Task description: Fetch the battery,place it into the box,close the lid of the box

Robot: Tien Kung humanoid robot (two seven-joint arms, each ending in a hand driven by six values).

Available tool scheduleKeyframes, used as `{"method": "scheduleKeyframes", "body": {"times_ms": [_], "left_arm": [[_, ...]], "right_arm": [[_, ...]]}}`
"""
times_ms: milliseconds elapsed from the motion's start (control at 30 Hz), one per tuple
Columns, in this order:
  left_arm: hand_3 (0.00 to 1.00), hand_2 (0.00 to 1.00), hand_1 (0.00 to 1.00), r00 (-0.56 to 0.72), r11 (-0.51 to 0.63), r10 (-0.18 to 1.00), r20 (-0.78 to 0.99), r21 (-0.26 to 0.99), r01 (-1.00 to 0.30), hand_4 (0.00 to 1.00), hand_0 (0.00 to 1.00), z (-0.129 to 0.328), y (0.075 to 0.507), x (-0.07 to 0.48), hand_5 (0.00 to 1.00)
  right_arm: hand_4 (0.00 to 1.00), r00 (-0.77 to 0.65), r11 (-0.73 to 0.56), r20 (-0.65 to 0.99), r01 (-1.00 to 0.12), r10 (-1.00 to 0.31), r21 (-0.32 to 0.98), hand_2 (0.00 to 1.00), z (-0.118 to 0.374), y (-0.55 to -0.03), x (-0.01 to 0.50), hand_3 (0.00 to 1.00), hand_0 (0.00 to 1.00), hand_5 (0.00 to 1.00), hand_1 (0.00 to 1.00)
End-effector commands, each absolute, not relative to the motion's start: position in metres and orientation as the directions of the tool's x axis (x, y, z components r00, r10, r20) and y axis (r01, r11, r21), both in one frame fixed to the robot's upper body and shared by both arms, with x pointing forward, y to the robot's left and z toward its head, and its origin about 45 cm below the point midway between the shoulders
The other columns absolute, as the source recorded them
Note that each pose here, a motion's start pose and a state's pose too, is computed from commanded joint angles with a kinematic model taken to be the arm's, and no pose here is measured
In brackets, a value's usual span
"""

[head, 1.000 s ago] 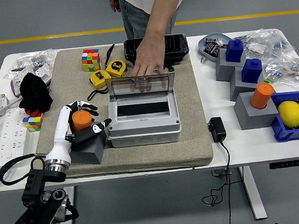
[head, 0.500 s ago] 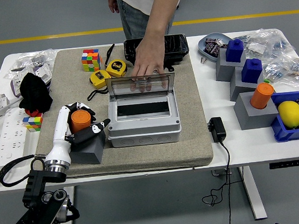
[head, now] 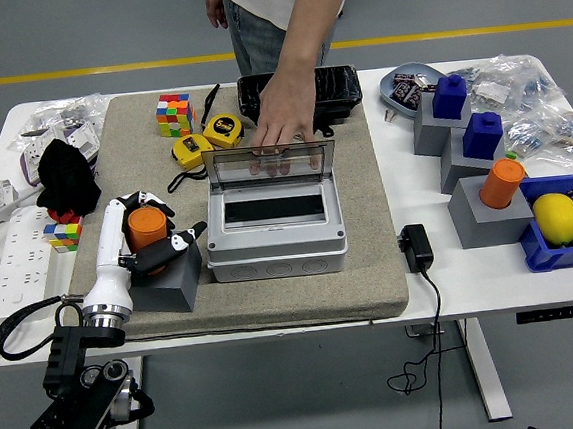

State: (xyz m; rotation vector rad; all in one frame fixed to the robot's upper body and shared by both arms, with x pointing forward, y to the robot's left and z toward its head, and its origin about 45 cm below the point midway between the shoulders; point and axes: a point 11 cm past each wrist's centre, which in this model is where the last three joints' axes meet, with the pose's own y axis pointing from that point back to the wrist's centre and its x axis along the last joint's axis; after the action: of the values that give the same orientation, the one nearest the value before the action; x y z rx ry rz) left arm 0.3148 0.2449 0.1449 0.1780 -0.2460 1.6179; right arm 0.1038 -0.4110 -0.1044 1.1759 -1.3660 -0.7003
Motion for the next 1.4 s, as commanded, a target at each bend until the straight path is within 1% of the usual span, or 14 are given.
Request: {"method": "scheduleKeyframes", "body": {"times_ms": [100, 267, 300, 400, 467, 500, 667, 700, 900, 1067, 1100, 1267, 1300, 1400], "left_arm": [[0.107, 0.132, 0.144, -0.07, -0.058, 0.963, 0.26, -0.055, -0.997, 0.998, 0.136, 0.145, 0.246, 0.315, 0.002], [0.107, 0.132, 0.144, -0.096, -0.082, 0.966, 0.238, -0.071, -0.994, 0.998, 0.136, 0.147, 0.249, 0.315, 0.002], [0.087, 0.107, 0.113, -0.11, -0.095, 0.969, 0.223, -0.078, -0.992, 0.998, 0.119, 0.147, 0.251, 0.315, 0.004], [0.087, 0.107, 0.113, -0.129, -0.114, 0.972, 0.197, -0.088, -0.99, 0.998, 0.119, 0.148, 0.253, 0.315, 0.004], [0.087, 0.107, 0.113, -0.167, -0.151, 0.973, 0.157, -0.109, -0.982, 0.998, 0.119, 0.15, 0.258, 0.315, 0.004], [0.016, 0.023, 0.002, -0.176, -0.161, 0.974, 0.142, -0.111, -0.981, 0.998, 0.069, 0.15, 0.259, 0.315, 0.166], [0.016, 0.023, 0.002, -0.194, -0.181, 0.975, 0.109, -0.121, -0.976, 0.998, 0.069, 0.153, 0.261, 0.316, 0.166], [0.002, 0.002, 0.002, -0.191, -0.178, 0.975, 0.11, -0.122, -0.977, 0.97, 0.068, 0.154, 0.26, 0.317, 0.214], [0.002, 0.002, 0.002, -0.142, -0.123, 0.98, 0.142, -0.135, -0.983, 0.958, 0.065, 0.16, 0.251, 0.321, 0.215], [0.002, 0.002, 0.002, -0.103, -0.071, 0.974, 0.201, -0.163, -0.984, 0.958, 0.065, 0.169, 0.244, 0.327, 0.215], [0.002, 0.002, 0.002, -0.096, -0.061, 0.973, 0.211, -0.167, -0.984, 0.876, 0.064, 0.171, 0.243, 0.328, 0.045], [0.002, 0.002, 0.002, -0.072, -0.029, 0.963, 0.258, -0.167, -0.985, 0.876, 0.064, 0.174, 0.238, 0.331, 0.045], [0.002, 0.002, 0.002, -0.066, -0.021, 0.96, 0.271, -0.167, -0.986, 0.846, 0.067, 0.174, 0.237, 0.332, 0.002], [0.002, 0.002, 0.002, -0.048, 0.004, 0.949, 0.312, -0.166, -0.986, 0.846, 0.067, 0.177, 0.234, 0.335, 0.002]], "right_arm": [[0.942, 0.145, 0.322, 0.363, -0.244, -0.921, 0.915, 0.574, -0.104, -0.411, 0.104, 0.532, 0.609, 0.73, 0.545], [0.942, 0.145, 0.322, 0.363, -0.246, -0.92, 0.914, 0.574, -0.104, -0.411, 0.105, 0.532, 0.609, 0.73, 0.545], [0.942, 0.145, 0.323, 0.364, -0.246, -0.92, 0.914, 0.574, -0.104, -0.412, 0.105, 0.531, 0.609, 0.729, 0.545], [0.942, 0.144, 0.323, 0.364, -0.246, -0.92, 0.914, 0.574, -0.104, -0.412, 0.106, 0.531, 0.609, 0.729, 0.545], [0.942, 0.144, 0.323, 0.364, -0.246, -0.92, 0.914, 0.574, -0.104, -0.412, 0.105, 0.531, 0.609, 0.729, 0.545], [0.941, 0.143, 0.323, 0.364, -0.246, -0.92, 0.914, 0.574, -0.104, -0.412, 0.105, 0.531, 0.609, 0.728, 0.544], [0.941, 0.143, 0.323, 0.364, -0.246, -0.92, 0.914, 0.574, -0.104, -0.412, 0.105, 0.531, 0.609, 0.728, 0.544], [0.94, 0.143, 0.323, 0.364, -0.246, -0.92, 0.914, 0.574, -0.104, -0.412, 0.105, 0.531, 0.609, 0.728, 0.545], [0.94, 0.142, 0.322, 0.363, -0.247, -0.921, 0.914, 0.573, -0.104, -0.412, 0.106, 0.531, 0.607, 0.726, 0.542], [0.94, 0.141, 0.322, 0.363, -0.249, -0.921, 0.913, 0.573, -0.104, -0.412, 0.107, 0.531, 0.607, 0.726, 0.542], [0.939, 0.141, 0.322, 0.363, -0.249, -0.921, 0.913, 0.574, -0.103, -0.412, 0.107, 0.531, 0.608, 0.726, 0.546], [0.939, 0.139, 0.324, 0.364, -0.246, -0.921, 0.913, 0.574, -0.104, -0.412, 0.106, 0.531, 0.608, 0.726, 0.546], [0.94, 0.138, 0.324, 0.364, -0.246, -0.921, 0.913, 0.574, -0.104, -0.412, 0.106, 0.531, 0.608, 0.727, 0.545], [0.94, 0.137, 0.324, 0.364, -0.248, -0.921, 0.913, 0.574, -0.103, -0.413, 0.106, 0.531, 0.608, 0.727, 0.545]]}}
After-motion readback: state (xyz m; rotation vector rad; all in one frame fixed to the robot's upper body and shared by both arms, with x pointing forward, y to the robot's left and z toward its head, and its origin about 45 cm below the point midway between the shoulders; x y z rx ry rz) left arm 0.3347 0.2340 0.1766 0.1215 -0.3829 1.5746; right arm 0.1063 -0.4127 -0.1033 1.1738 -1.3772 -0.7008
